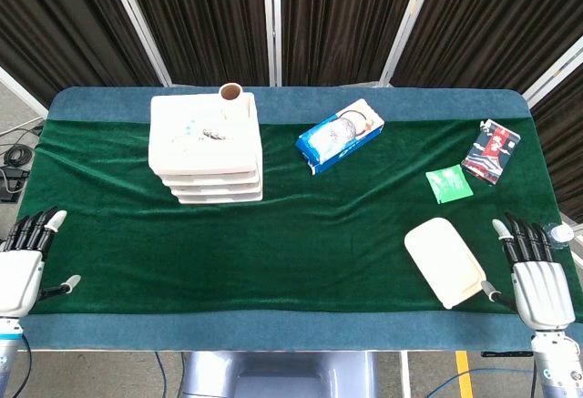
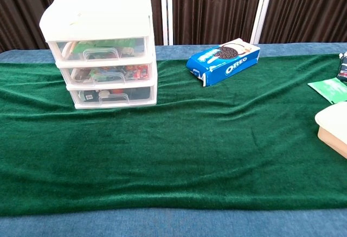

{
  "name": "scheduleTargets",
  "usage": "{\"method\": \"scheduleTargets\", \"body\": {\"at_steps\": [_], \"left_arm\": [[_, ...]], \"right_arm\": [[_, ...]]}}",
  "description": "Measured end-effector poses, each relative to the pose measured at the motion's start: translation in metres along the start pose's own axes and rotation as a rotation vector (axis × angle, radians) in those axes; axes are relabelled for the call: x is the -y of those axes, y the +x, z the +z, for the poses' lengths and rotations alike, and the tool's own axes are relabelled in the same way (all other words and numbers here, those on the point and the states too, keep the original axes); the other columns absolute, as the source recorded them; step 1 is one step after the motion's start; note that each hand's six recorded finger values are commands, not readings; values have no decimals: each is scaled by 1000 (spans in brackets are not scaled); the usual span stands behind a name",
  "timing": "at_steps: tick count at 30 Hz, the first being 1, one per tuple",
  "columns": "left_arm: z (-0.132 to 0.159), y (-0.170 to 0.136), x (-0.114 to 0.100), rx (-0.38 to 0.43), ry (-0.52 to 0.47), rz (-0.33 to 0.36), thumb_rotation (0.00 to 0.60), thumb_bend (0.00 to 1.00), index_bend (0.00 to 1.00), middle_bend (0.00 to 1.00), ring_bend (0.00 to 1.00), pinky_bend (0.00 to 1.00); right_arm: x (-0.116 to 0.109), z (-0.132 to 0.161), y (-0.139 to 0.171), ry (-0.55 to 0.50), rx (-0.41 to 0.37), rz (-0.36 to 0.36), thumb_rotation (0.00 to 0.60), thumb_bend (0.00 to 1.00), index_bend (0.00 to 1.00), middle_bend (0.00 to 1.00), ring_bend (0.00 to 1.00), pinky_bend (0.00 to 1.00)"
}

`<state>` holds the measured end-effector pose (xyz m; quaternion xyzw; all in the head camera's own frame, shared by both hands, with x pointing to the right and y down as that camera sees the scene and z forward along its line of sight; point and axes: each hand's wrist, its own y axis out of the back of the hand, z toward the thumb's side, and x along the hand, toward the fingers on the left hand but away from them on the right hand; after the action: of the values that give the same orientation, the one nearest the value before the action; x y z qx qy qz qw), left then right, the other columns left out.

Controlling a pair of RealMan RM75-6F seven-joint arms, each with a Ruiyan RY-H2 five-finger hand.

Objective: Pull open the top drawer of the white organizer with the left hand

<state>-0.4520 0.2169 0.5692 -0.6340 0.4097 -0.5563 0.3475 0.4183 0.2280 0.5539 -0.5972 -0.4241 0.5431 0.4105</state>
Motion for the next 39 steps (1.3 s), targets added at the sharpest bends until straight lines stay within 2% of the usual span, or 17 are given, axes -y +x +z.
{"method": "scheduleTargets", "body": {"at_steps": [2, 4, 6, 8, 10, 14, 19, 22, 26, 29, 39], "left_arm": [[3, 5, 1, 9, -7, -6, 600, 155, 0, 0, 0, 25], [6, 10, -1, 15, -20, 0, 600, 185, 0, 17, 36, 151], [11, 14, -3, 21, -42, 3, 600, 257, 0, 188, 200, 324], [17, 18, -2, 32, -85, -3, 600, 404, 0, 499, 449, 500], [24, 23, 1, 46, -146, -30, 600, 524, 0, 646, 563, 585], [43, 32, 17, 75, -310, -134, 600, 707, 0, 785, 684, 677], [72, 48, 37, 79, -589, -280, 600, 811, 0, 829, 728, 716], [88, 62, 46, 54, -764, -328, 600, 879, 0, 834, 738, 723], [108, 81, 59, 8, -927, -393, 600, 928, 0, 835, 746, 729], [125, 95, 65, 1, -998, -428, 600, 935, 0, 835, 746, 730], [160, 119, 76, 0, -1064, -474, 600, 962, 38, 835, 746, 730]], "right_arm": [[1, 1, 0, 1, -3, 3, 600, 38, 0, 0, 0, 0], [1, 1, 0, 2, -4, 7, 600, 37, 0, 0, 0, 0], [2, 1, 0, 1, -4, 10, 600, 37, 0, 0, 0, 0], [2, 2, -1, -3, -6, 11, 600, 38, 0, 0, 0, 0], [3, 3, 0, -6, -10, 14, 600, 38, 0, 0, 0, 0], [3, 6, 1, -13, -20, 21, 600, 37, 0, 0, 0, 0], [4, 7, 2, -21, -26, 28, 600, 37, 0, 0, 0, 0], [4, 7, 2, -30, -28, 31, 600, 38, 0, 0, 0, 0], [2, 6, 2, -42, -29, 28, 600, 37, 0, 0, 0, 0], [0, 5, 1, -50, -27, 23, 600, 37, 0, 0, 0, 0], [-6, 0, 0, -92, -22, 12, 600, 37, 0, 0, 0, 0]]}}
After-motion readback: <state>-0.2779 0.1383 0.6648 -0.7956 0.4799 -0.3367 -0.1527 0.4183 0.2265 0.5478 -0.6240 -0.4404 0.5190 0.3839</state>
